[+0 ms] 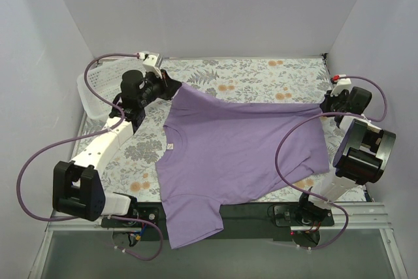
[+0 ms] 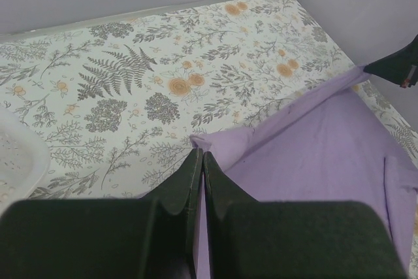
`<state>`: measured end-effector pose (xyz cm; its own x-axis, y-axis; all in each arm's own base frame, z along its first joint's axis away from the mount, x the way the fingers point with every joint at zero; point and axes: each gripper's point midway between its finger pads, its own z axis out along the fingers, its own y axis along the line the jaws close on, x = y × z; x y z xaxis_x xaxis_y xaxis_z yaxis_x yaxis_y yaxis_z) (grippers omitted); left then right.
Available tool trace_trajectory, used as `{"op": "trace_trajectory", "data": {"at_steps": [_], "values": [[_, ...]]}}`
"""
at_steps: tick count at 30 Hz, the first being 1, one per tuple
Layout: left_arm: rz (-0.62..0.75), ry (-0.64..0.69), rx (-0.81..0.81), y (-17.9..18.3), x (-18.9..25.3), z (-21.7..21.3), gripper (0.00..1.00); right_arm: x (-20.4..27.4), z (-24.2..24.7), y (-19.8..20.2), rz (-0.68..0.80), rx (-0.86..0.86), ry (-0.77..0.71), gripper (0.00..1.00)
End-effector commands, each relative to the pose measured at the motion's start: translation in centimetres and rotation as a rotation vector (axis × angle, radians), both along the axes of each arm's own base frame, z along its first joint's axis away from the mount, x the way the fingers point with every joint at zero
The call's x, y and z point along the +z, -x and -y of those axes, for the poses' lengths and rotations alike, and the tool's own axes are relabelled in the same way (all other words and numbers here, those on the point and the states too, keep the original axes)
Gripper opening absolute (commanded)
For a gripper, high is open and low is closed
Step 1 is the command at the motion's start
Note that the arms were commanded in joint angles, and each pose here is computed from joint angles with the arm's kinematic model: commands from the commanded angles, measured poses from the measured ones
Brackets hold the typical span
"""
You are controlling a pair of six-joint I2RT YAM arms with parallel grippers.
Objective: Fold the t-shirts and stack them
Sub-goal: Fold the tshirt
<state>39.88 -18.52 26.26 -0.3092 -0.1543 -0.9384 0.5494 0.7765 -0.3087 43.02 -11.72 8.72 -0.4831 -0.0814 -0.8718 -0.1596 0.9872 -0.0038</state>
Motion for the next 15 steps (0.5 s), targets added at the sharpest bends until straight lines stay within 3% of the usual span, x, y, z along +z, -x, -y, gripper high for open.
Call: {"op": "trace_trajectory", "data": {"at_steps": [1,15], "values": [[0.039,-0.015,0.02,0.6,0.9,-0.8,0.0,0.5,0.2,0.3,0.017,0.007,0.013,0.01],[0.02,-0.027,0.029,1.9,-0.3,-1.3,0.0,0.4,0.9,0.7,0.015,-0.004,0.02,0.01]]}}
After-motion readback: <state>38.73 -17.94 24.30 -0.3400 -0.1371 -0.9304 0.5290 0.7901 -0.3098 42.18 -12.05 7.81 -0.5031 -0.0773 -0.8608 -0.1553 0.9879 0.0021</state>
